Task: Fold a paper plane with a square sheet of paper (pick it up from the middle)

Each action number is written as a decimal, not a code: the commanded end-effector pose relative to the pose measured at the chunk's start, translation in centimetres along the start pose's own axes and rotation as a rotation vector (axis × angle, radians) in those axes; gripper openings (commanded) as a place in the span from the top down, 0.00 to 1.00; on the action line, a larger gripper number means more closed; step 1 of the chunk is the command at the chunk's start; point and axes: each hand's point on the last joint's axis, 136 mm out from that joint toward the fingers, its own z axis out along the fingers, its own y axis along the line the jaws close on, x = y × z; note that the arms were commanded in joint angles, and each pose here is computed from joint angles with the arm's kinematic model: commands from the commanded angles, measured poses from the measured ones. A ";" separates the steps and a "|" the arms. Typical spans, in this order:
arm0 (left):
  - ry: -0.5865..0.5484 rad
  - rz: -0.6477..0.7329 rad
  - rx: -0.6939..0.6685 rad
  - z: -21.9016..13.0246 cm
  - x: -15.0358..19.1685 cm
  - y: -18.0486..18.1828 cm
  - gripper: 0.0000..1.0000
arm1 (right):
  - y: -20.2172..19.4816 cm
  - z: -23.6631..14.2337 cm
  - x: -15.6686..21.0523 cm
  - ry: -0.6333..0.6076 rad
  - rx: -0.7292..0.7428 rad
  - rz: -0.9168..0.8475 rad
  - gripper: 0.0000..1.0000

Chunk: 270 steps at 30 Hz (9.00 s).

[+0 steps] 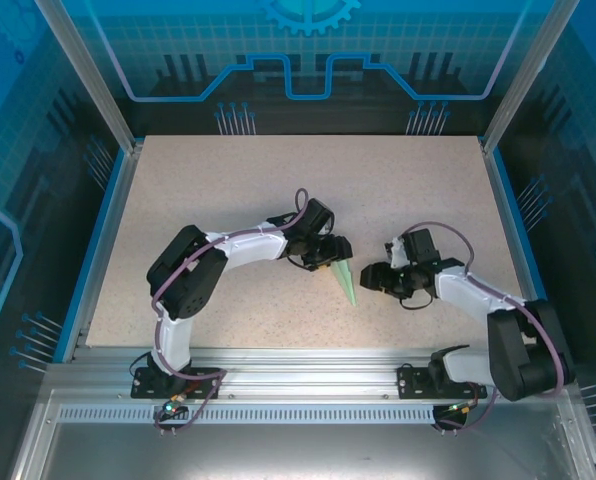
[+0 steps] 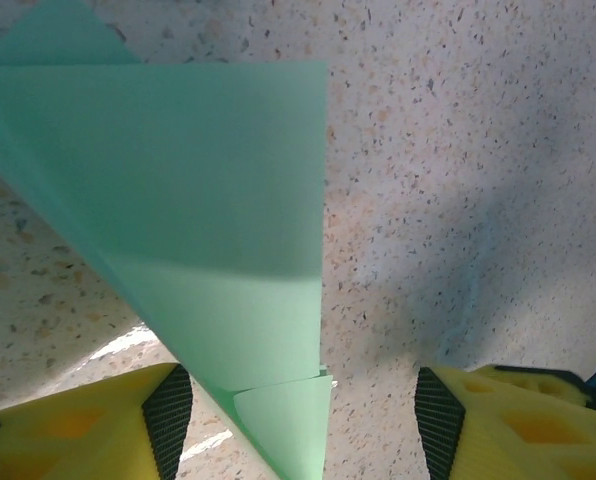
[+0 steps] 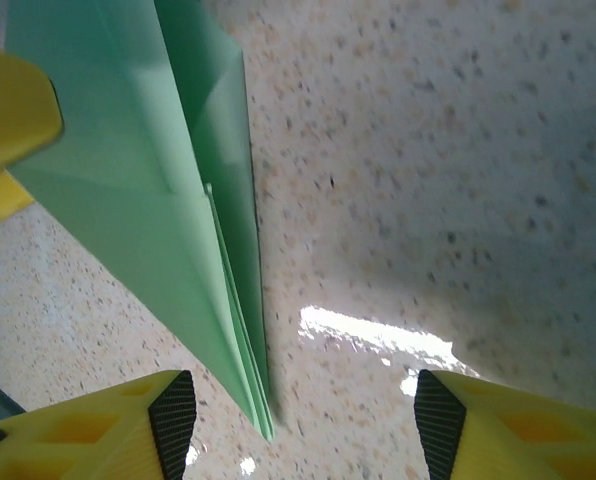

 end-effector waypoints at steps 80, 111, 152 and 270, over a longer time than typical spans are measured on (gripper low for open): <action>0.013 0.043 -0.105 -2.4 2.8 4.0 0.84 | 6.6 5.1 -0.1 0.170 -0.098 -0.198 0.46; 0.020 0.036 -0.115 -2.4 3.1 4.6 0.81 | 4.6 6.1 0.8 0.208 0.159 -0.319 0.72; -0.445 -0.127 -0.202 -14.7 1.3 12.2 0.48 | 6.8 7.1 -6.8 0.086 0.576 -0.345 0.93; -1.103 0.352 -0.552 -24.3 -13.5 26.5 0.02 | -5.9 -6.4 -17.9 -0.865 0.459 -0.553 0.01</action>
